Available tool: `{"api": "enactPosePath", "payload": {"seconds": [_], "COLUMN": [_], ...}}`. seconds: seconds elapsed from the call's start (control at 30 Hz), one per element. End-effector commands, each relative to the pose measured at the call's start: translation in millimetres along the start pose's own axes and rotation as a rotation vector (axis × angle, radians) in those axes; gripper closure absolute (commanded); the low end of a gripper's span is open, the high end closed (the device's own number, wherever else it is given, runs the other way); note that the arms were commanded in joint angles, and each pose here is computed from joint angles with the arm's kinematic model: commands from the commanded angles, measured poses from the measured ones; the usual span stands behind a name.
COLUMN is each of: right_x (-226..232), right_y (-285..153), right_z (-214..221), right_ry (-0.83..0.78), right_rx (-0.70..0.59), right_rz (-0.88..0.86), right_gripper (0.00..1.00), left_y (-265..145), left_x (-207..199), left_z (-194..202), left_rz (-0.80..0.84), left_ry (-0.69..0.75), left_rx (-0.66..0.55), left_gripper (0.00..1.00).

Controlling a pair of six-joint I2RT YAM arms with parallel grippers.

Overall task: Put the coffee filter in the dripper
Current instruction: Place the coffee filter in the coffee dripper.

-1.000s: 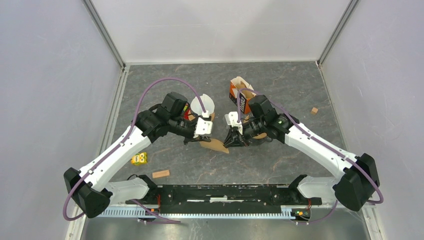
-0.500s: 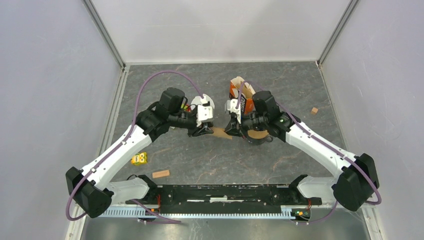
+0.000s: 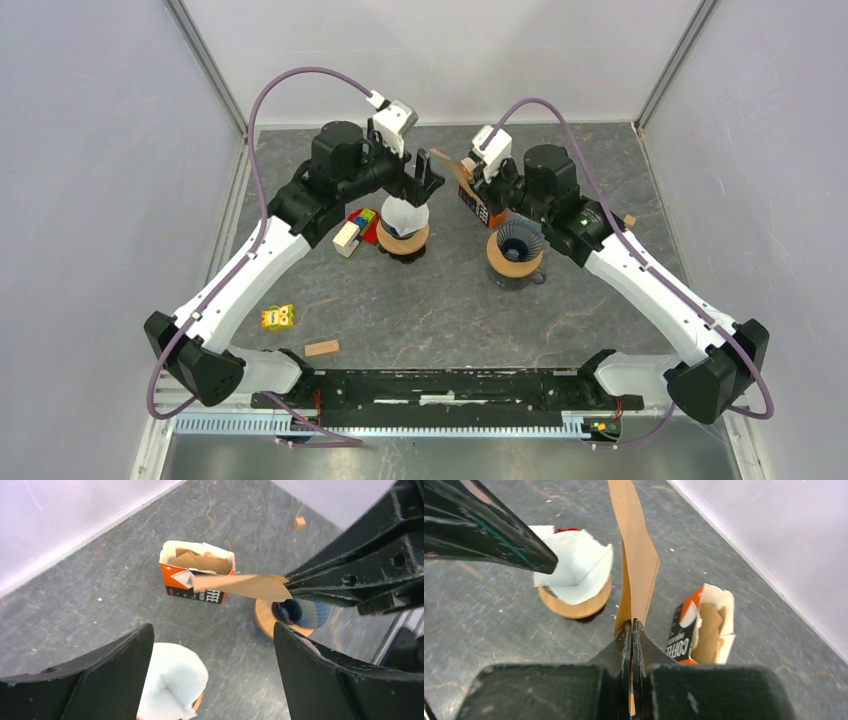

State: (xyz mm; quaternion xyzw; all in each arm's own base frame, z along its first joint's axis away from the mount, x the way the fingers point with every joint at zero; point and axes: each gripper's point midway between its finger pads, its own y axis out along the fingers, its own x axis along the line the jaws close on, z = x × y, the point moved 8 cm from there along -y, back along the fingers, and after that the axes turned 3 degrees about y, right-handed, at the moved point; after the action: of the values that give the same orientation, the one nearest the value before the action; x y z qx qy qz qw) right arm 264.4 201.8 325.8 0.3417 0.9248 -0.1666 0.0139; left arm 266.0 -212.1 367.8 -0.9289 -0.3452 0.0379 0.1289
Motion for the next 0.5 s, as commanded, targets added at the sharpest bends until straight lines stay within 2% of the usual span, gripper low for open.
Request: {"api": "enactPosePath", "payload": {"seconds": [0.0,0.23,0.47], "right_x": [-19.4,-12.2,-7.1], "right_y": [-4.1,12.9,22.0], "right_z": [-30.6,-22.1,-15.0], "right_ry": [0.1,0.159,0.164], "right_rx": [-0.075,-0.051,-0.029], "right_rz": [0.209,0.252,0.253], "right_gripper": [1.0,1.0,1.0], "left_y": [15.1,36.5,39.2], "left_x": [-1.5,-13.3,-16.5], "left_z": [-14.0,-17.2,-18.1], "left_rz": [-0.045,0.064,0.097], "left_ry": [-0.35,-0.568,-0.597], "left_rx": [-0.049,-0.026,-0.032], "left_gripper": [0.07,0.16,0.18]}}
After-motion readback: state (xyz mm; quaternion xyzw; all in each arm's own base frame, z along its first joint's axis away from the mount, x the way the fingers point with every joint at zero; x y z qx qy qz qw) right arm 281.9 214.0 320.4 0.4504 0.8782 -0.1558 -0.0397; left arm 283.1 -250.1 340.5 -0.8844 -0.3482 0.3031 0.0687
